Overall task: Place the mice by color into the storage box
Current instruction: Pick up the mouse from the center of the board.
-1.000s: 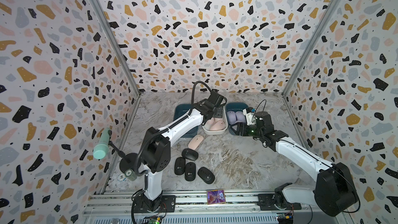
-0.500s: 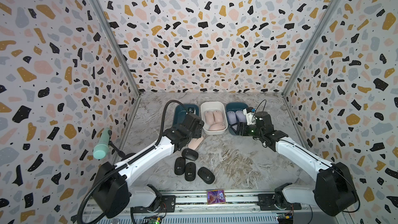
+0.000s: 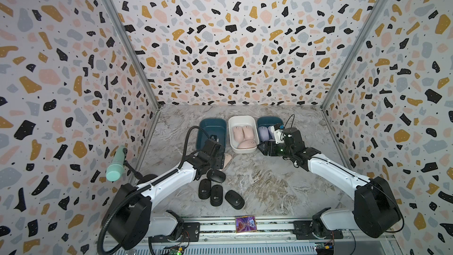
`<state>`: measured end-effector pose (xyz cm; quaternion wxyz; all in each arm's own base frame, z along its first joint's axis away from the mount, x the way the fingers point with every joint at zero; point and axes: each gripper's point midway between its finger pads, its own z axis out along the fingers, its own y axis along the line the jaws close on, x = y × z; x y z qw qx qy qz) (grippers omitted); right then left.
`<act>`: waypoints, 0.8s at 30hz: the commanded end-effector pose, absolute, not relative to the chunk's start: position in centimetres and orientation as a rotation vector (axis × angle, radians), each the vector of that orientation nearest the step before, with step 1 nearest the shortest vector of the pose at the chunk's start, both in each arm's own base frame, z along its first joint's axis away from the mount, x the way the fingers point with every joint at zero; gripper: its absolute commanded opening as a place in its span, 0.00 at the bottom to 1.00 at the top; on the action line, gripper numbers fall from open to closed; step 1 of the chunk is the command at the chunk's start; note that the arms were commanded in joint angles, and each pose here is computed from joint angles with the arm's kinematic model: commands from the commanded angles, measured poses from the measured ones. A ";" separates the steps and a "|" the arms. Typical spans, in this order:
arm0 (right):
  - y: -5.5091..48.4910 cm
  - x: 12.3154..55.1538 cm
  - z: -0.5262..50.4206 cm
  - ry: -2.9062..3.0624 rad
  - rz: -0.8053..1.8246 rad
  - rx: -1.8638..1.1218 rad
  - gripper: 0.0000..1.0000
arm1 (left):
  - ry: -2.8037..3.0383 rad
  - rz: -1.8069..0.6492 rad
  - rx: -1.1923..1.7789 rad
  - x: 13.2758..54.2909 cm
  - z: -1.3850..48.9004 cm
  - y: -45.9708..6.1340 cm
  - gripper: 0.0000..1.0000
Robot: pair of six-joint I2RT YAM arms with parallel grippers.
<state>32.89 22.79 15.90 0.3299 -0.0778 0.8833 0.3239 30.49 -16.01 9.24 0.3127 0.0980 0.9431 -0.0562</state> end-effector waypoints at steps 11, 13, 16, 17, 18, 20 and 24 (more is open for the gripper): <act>23.4 33.9 18.1 2.259 0.847 -0.216 0.80 | 2.540 -0.191 0.397 31.1 6.8 -17.4 0.79; 23.5 34.0 18.2 2.256 0.850 -0.219 0.80 | 2.550 -0.196 0.417 31.1 6.5 -17.6 0.80; 23.5 34.0 18.2 2.255 0.850 -0.222 0.80 | 2.559 -0.190 0.432 31.2 6.0 -17.7 0.80; 23.5 34.0 18.2 2.256 0.852 -0.222 0.80 | 2.562 -0.188 0.436 31.3 5.9 -17.7 0.80; 23.5 33.9 18.2 2.258 0.851 -0.222 0.80 | 2.563 -0.186 0.438 31.4 5.8 -17.7 0.80; 23.5 33.9 18.2 2.257 0.853 -0.222 0.80 | 2.567 -0.193 0.445 31.5 5.6 -17.9 0.80; 23.5 33.9 18.1 2.261 0.853 -0.222 0.80 | 2.572 -0.209 0.456 31.8 5.1 -18.3 0.80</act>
